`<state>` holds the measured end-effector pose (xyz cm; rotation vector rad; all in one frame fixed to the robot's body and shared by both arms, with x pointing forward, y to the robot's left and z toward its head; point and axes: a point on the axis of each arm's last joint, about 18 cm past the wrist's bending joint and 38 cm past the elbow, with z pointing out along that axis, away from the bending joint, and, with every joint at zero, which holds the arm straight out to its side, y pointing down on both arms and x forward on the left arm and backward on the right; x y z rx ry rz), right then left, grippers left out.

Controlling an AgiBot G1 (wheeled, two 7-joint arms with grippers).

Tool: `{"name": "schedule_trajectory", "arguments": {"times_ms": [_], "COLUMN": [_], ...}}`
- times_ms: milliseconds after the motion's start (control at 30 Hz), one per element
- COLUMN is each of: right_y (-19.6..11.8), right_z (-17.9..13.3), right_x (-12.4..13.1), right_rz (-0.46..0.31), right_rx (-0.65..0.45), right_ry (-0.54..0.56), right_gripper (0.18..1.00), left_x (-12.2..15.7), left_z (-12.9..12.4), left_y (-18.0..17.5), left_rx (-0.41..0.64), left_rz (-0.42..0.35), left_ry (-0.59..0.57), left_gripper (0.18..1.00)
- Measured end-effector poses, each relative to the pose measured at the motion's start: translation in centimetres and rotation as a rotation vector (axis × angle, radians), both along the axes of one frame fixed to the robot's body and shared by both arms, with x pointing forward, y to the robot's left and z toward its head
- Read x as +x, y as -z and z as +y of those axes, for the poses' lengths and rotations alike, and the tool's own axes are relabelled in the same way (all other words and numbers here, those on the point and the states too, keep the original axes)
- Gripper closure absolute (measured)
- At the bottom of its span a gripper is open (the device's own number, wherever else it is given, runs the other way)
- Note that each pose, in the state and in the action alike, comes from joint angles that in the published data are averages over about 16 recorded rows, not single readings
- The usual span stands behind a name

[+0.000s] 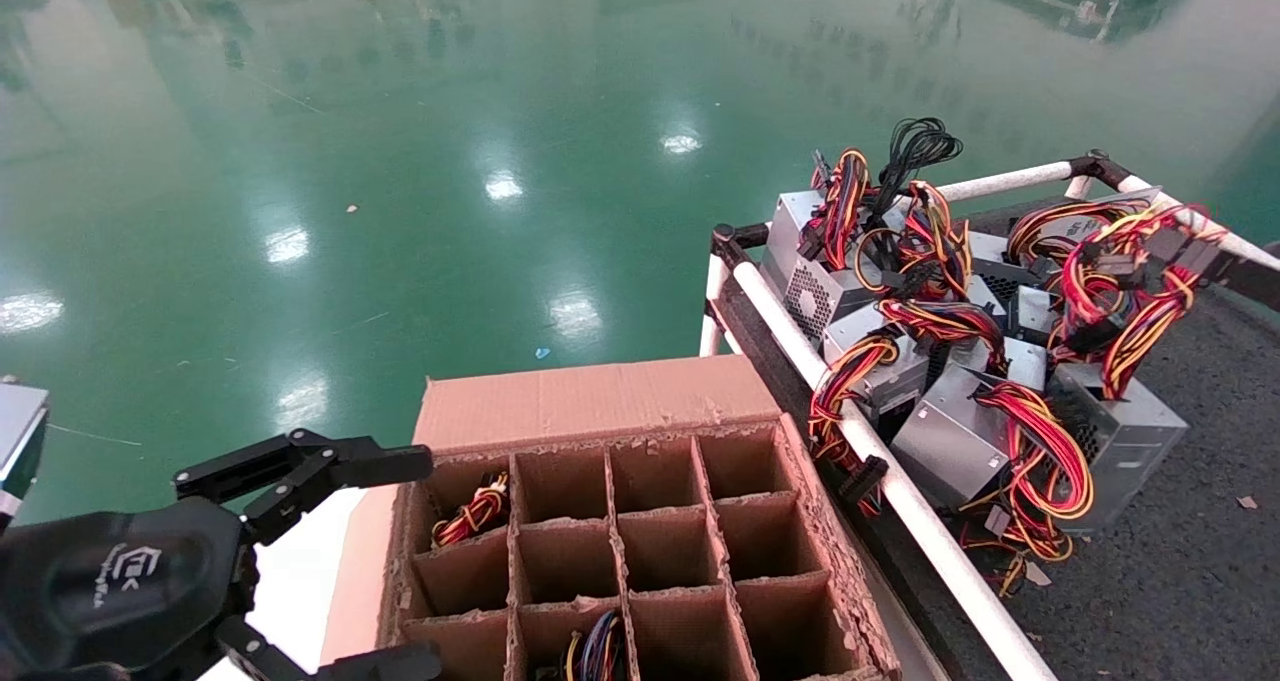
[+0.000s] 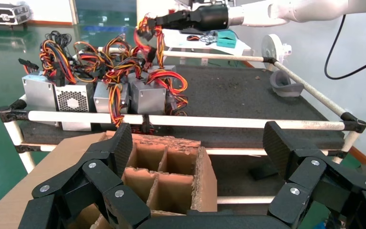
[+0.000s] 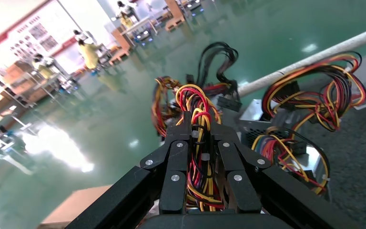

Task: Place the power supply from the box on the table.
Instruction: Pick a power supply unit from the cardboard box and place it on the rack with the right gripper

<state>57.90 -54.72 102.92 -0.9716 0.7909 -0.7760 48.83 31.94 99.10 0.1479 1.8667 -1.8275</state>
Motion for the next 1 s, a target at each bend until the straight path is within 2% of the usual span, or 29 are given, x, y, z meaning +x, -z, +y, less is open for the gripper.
{"name": "schedule_trajectory", "arguments": {"times_ms": [267,667,1000], "right_y": [0.8,1.1,1.1], "right_z": [0.9,1.5,1.5], "right_x": [1.1,1.2,1.2], "right_rz": [0.008,0.011,0.011], "right_rx": [-0.043,-0.069,-0.069], "right_ry": [0.007,-0.013,-0.013], "right_gripper": [0.947,0.942,0.883], "left_x": [0.0,0.0,0.0], "left_z": [0.0,0.0,0.0], "left_y": [0.0,0.0,0.0], "left_rx": [0.000,0.000,0.000], "left_rz": [0.000,0.000,0.000], "left_ry": [0.000,-0.001,-0.001], "left_gripper": [0.184,0.184,0.184]}}
